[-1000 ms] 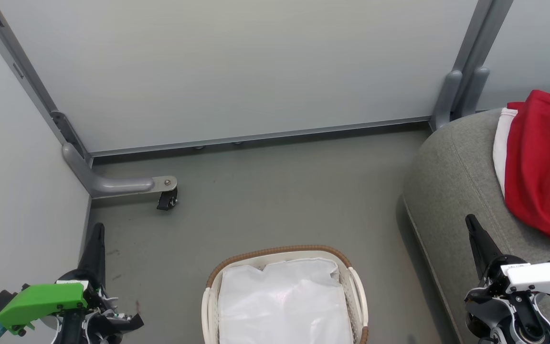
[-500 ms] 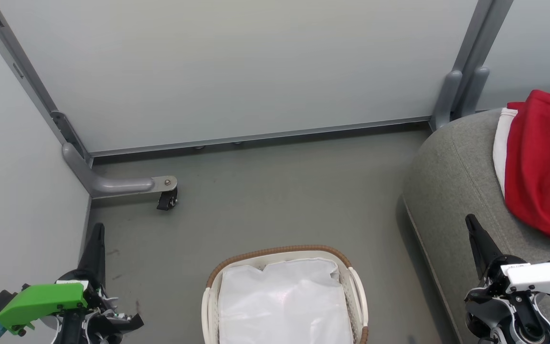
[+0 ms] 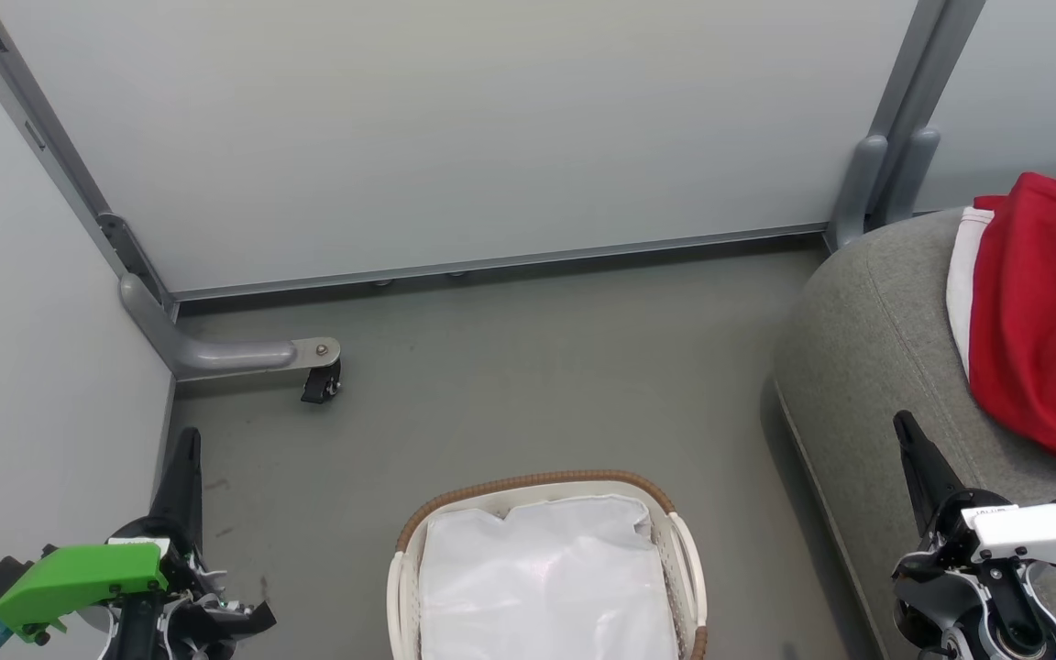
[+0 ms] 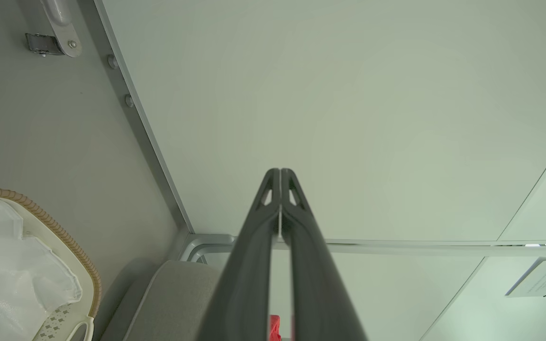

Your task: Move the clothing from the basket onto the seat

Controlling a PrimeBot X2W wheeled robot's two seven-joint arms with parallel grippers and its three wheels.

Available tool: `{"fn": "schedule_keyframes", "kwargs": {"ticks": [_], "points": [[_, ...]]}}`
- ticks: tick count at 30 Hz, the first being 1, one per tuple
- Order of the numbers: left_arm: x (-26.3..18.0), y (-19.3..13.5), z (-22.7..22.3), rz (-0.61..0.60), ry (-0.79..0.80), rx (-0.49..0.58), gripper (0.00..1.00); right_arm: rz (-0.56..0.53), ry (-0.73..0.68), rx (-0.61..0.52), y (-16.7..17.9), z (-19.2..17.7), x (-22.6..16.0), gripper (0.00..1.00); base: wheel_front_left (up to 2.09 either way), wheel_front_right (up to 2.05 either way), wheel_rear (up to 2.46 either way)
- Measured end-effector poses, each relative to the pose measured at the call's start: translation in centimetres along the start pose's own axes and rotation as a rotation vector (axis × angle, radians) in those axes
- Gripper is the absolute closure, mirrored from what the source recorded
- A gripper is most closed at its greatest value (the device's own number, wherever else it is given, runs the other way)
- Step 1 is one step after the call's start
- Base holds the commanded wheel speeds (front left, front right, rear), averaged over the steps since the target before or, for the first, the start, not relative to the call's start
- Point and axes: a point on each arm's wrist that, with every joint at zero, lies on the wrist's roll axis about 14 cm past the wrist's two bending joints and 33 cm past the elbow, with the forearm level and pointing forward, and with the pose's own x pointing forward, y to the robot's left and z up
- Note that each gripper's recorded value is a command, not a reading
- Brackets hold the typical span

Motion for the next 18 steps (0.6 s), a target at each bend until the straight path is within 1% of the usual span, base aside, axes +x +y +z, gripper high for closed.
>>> {"fn": "schedule_keyframes", "kwargs": {"ticks": [18], "points": [[0.00,0.00,0.00,0.000,0.000,0.000,1.00,0.000,0.000,0.000,0.00,0.00,0.00,1.00,0.00,0.00,0.00]]}}
